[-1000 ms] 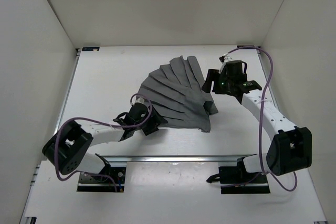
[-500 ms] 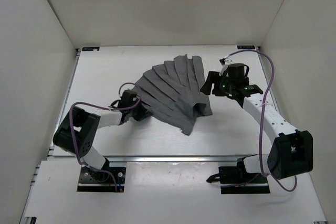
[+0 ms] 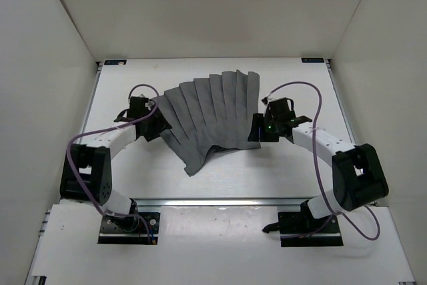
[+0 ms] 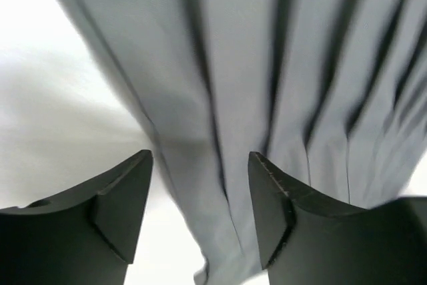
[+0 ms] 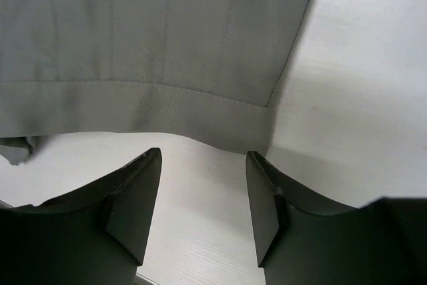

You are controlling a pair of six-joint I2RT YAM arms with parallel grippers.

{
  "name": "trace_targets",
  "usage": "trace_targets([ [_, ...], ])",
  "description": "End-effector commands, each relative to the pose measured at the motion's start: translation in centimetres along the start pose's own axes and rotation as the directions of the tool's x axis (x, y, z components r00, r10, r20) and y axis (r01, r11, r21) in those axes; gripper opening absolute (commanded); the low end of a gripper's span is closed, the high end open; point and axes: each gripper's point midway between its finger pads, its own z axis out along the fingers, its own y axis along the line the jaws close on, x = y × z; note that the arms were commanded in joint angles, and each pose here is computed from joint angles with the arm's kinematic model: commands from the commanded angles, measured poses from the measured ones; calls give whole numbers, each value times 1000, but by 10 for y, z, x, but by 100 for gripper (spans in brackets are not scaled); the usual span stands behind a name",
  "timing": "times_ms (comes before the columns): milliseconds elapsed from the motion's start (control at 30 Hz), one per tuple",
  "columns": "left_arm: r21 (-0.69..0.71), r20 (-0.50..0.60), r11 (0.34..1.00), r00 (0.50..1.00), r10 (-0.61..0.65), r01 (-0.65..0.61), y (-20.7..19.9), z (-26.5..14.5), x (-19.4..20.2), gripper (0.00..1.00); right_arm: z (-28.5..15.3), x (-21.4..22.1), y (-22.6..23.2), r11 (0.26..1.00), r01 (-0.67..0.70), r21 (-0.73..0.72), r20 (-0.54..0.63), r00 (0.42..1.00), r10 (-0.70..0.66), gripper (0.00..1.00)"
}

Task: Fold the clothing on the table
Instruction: Flatten the skirt out

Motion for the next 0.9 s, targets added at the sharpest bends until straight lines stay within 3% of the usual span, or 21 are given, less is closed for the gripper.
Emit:
trace_targets([
  [0, 129, -62, 984, 990, 128, -120, -30, -34, 30, 71, 14, -1, -3, 1000, -8, 20, 10, 1000, 8, 50],
  [100, 176, -94, 979, 989, 118, -100, -35, -43, 62, 75, 23, 7, -12, 998, -7, 60, -16, 1000, 8, 52],
  [200, 194, -161, 980, 983, 86, -54, -16, -48, 105, 75, 34, 13, -22, 994, 12, 105, -57, 998, -6, 52],
  [400, 180, -197, 983, 977, 82, -46, 4, -52, 139, 74, 50, 30, -33, 983, 46, 180, -128, 992, -23, 51],
  [433, 183, -184, 982, 980, 79, -45, 4, -51, 139, 74, 51, 26, -31, 982, 61, 178, -124, 991, -39, 31],
  [500, 188, -213, 981, 974, 83, -43, 5, -49, 151, 75, 54, 33, -34, 982, 51, 180, -160, 987, -22, 0],
  [867, 126, -252, 988, 960, 122, -92, -5, -36, 169, 81, 45, 24, -26, 988, 55, 145, -119, 992, -38, 0],
])
